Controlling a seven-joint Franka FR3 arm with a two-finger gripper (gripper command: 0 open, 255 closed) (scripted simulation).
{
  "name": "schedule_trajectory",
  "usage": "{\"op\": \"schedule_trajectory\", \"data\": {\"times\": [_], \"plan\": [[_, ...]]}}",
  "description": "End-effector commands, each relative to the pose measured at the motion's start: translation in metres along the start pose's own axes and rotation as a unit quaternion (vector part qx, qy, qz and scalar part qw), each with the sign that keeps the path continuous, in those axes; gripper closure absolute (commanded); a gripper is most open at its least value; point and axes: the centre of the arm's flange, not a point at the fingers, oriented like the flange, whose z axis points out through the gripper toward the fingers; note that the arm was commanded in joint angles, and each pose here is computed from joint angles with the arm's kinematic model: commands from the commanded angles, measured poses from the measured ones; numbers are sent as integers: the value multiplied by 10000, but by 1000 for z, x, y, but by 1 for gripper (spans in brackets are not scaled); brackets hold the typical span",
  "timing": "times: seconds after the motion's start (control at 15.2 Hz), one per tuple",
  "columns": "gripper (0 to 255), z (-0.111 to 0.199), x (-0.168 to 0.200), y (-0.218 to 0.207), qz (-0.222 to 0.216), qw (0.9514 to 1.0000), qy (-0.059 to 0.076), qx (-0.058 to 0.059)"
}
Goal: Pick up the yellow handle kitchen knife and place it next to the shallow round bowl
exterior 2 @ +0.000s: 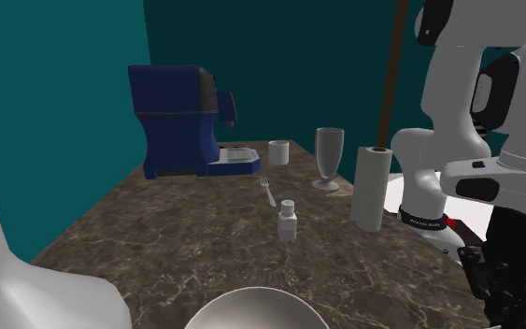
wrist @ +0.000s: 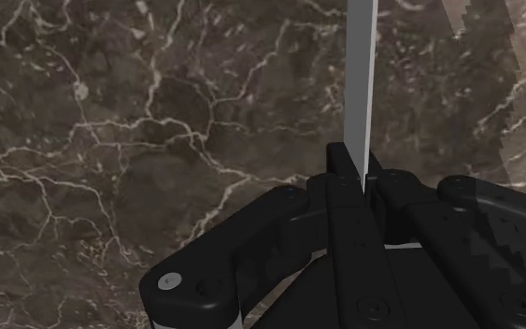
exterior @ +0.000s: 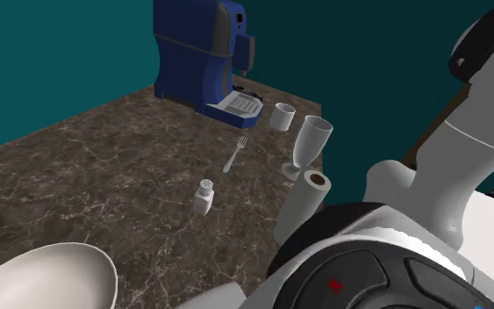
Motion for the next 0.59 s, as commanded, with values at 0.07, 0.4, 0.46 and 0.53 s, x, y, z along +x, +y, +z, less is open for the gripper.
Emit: {"op": "schedule_trajectory", "data": {"times": [0.07,0.4,0.46,0.53], "plan": [[255,15,-1,-1,-1,10000,2,2],[255,42,0,-1,-1,10000,2,2],[255,46,0,-1,-1,10000,2,2],[255,46,0,-1,-1,10000,2,2]]}}
